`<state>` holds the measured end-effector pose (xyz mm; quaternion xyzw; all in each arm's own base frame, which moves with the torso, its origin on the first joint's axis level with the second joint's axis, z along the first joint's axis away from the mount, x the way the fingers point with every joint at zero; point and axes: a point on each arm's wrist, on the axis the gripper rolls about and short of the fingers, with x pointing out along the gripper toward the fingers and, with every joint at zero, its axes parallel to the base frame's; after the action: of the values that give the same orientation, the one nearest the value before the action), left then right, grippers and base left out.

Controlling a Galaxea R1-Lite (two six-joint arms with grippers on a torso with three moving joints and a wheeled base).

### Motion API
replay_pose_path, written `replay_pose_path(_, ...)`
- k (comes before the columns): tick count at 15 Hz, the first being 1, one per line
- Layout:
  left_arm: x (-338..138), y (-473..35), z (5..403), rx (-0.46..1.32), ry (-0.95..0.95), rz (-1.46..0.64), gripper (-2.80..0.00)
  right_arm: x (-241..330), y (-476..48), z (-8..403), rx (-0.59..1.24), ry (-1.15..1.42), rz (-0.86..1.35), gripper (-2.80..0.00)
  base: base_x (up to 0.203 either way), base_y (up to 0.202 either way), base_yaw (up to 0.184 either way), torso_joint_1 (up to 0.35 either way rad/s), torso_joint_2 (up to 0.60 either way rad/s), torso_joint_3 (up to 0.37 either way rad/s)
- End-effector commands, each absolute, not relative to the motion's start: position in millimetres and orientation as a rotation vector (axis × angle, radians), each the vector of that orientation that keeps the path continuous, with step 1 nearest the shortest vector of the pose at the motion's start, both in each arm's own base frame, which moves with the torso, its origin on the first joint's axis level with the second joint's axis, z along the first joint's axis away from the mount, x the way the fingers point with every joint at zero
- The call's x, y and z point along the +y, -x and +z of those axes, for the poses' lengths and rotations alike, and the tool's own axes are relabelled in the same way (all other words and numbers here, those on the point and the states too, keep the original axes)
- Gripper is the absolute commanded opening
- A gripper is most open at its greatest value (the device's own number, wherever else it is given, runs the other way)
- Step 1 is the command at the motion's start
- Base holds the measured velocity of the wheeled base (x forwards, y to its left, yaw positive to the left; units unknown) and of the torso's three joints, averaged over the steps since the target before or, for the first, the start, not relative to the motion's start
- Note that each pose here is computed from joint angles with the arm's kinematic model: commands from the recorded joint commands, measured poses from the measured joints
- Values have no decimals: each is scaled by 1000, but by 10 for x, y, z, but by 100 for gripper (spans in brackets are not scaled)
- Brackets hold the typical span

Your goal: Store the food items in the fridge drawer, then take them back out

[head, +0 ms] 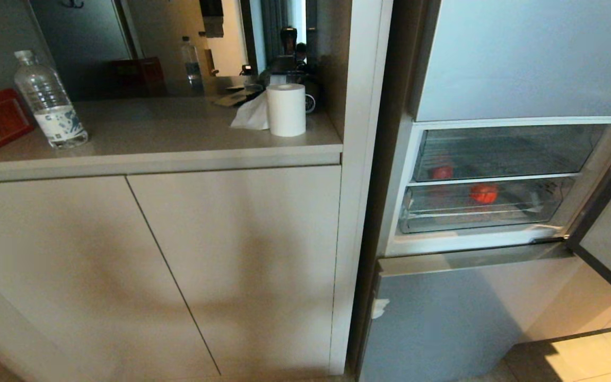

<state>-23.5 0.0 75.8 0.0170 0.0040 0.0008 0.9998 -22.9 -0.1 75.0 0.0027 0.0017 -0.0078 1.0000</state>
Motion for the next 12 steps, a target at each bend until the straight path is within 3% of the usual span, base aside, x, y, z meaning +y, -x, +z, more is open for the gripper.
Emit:
replay_pose_path(1,0,234,759,9,-34,3,-280,-1,228,750,5,-6,-15,-280,0,0,0,-165,354,177)
replay_pose_path(12,0,234,759,9,-34,3,-280,-1,228,752,3,-11,-14,-280,0,0,0,-206,424,213)
